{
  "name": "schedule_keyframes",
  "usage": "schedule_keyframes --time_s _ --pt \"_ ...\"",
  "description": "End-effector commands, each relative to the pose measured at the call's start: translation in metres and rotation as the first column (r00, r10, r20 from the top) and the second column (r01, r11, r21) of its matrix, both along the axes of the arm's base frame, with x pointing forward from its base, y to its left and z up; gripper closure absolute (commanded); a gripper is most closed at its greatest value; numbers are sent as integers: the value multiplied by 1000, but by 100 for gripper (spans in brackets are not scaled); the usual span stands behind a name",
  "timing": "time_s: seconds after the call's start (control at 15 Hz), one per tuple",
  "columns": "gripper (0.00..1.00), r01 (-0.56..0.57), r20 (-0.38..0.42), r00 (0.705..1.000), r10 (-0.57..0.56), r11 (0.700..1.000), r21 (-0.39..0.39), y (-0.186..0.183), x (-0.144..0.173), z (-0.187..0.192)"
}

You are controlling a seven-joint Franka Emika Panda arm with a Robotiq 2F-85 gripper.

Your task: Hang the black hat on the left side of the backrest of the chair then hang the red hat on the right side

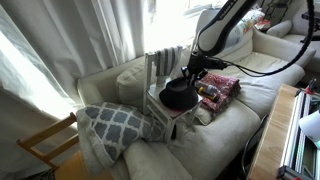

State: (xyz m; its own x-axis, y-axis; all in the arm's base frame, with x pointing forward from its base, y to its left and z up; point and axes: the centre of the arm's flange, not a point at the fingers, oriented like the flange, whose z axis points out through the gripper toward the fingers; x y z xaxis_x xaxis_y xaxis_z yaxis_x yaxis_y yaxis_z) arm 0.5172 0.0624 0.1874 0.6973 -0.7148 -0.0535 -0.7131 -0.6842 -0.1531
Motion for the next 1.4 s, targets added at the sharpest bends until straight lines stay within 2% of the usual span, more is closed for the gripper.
schedule_keyframes --time_s 0.0,0.2,0.33,0.53,0.67,1.13,1.33 --pt "84 28 -4 1000 -28 1000 -2 2 -3 3" --pt "79 38 3 999 -38 999 -5 4 -4 13" --pt "80 45 13 999 -45 999 -1 7 -3 20" --pt "95 60 22 998 -60 998 3 10 -2 28" --pt "100 70 24 997 -70 998 7 10 -2 31" --pt "98 82 48 995 -83 996 25 12 0 48" --pt "98 69 74 994 -74 996 65 16 0 61"
